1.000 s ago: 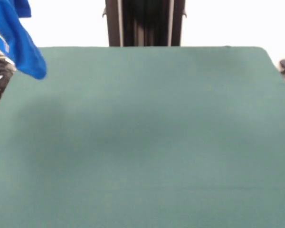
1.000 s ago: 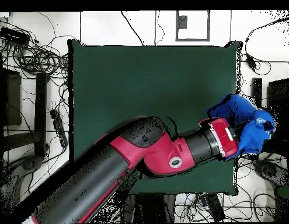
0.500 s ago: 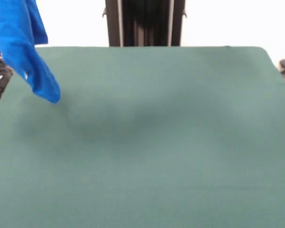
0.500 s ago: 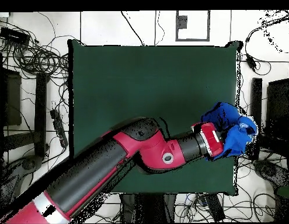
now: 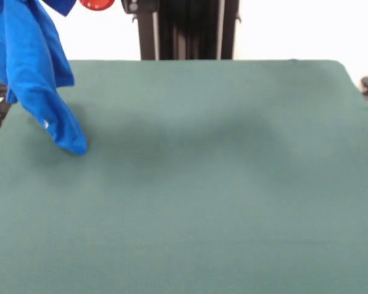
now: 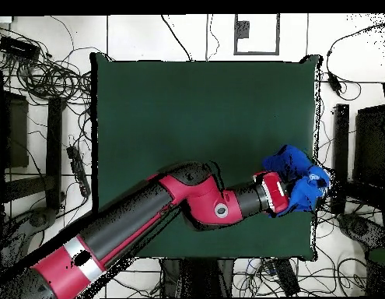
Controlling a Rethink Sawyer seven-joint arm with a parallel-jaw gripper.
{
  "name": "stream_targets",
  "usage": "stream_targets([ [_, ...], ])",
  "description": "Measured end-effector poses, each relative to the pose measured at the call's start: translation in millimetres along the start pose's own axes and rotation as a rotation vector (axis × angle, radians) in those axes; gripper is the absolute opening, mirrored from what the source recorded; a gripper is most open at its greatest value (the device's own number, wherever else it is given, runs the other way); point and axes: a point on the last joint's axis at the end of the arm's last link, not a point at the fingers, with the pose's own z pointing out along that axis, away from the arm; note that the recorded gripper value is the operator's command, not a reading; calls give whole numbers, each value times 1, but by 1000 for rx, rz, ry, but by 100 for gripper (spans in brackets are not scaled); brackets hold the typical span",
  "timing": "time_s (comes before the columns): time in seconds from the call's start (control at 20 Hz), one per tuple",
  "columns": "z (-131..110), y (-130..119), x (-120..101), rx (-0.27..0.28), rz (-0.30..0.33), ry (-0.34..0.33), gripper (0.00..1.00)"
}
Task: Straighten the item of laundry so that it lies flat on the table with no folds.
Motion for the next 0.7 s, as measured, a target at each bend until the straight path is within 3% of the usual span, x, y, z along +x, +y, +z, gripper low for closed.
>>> stream_targets([
  [0.2, 7, -9, 16, 11, -6, -24, 0],
  [0.7, 48, -34, -1, 40, -35, -123, 0],
])
